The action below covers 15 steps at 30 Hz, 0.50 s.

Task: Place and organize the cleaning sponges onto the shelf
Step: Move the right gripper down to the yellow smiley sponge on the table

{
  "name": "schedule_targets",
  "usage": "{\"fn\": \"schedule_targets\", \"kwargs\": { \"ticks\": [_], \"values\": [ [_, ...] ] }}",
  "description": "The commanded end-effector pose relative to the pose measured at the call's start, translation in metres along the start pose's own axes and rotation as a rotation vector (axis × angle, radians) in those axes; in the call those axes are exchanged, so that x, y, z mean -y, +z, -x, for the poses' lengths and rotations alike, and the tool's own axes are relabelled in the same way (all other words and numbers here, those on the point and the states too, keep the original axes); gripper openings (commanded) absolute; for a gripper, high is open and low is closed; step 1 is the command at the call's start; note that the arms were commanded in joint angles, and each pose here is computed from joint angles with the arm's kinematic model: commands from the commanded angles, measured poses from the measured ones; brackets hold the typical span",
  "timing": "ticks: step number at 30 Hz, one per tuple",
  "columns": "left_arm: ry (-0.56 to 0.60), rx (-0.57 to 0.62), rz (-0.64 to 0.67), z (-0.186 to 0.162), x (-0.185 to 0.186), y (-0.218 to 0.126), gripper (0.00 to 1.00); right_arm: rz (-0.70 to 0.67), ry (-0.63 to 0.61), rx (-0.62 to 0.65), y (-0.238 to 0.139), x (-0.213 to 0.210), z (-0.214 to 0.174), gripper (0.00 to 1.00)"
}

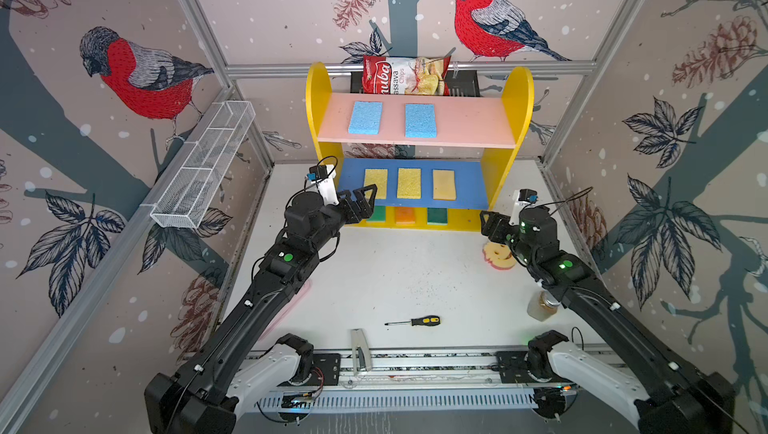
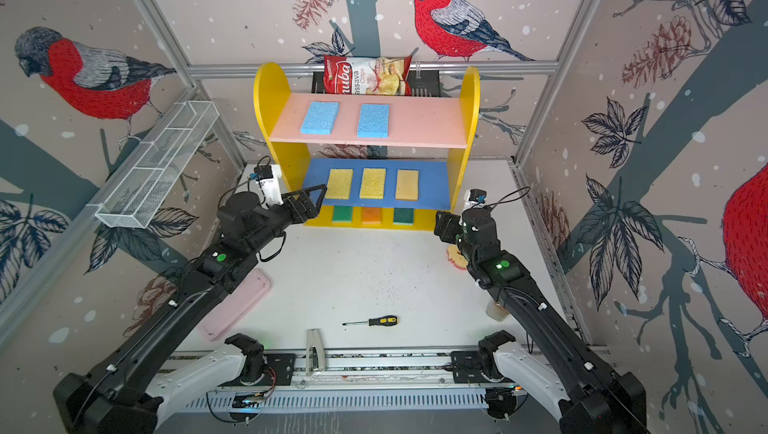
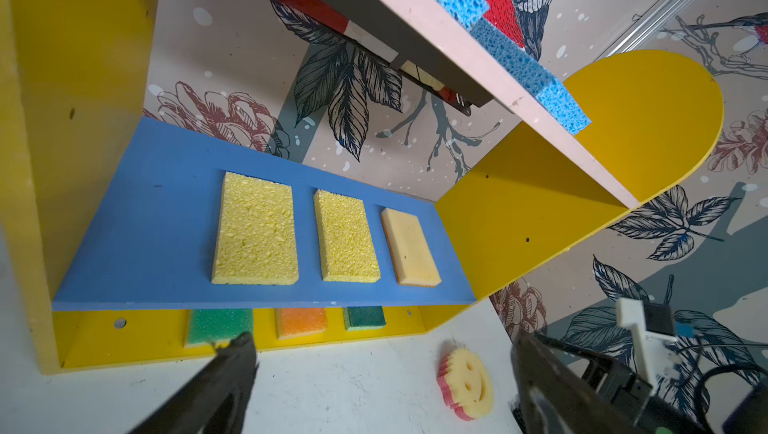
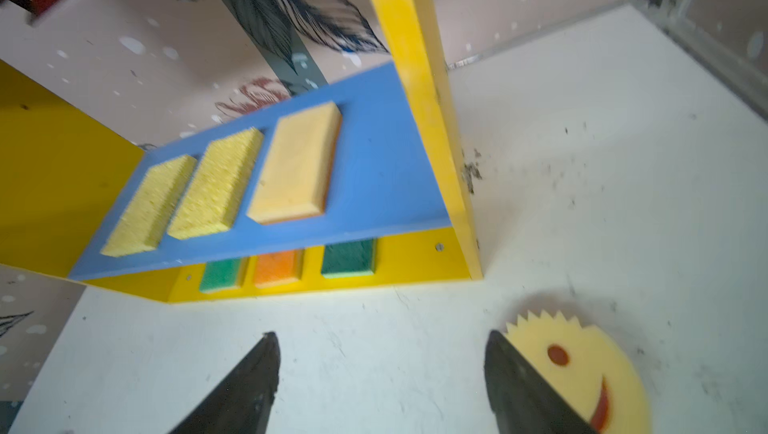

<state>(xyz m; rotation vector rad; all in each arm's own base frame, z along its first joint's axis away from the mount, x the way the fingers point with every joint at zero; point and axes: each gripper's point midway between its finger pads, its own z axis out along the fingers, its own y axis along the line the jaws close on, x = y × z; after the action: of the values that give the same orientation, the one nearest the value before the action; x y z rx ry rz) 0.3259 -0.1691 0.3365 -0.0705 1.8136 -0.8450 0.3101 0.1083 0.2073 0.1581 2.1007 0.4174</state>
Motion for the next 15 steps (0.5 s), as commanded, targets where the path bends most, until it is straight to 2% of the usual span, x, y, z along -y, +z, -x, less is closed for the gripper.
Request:
{"fn": "schedule_targets", "kwargs": {
  "ticks": [1,8,15],
  "values": [
    [-0.010,0.030,-0.024,0.006,0.005,0.006,0.95,0.010,0.072,-0.077,0.007,0.014,-0.023,0.80],
    [0.013,0.007,-0.039,0.010,0.011,0.026,0.95,-0.168,0.197,-0.133,0.014,0.086,-0.055,0.87],
    [0.065,-0.015,-0.024,0.002,0.003,0.040,0.95,-0.235,0.330,-0.203,0.024,0.127,-0.085,0.89]
  ]
}}
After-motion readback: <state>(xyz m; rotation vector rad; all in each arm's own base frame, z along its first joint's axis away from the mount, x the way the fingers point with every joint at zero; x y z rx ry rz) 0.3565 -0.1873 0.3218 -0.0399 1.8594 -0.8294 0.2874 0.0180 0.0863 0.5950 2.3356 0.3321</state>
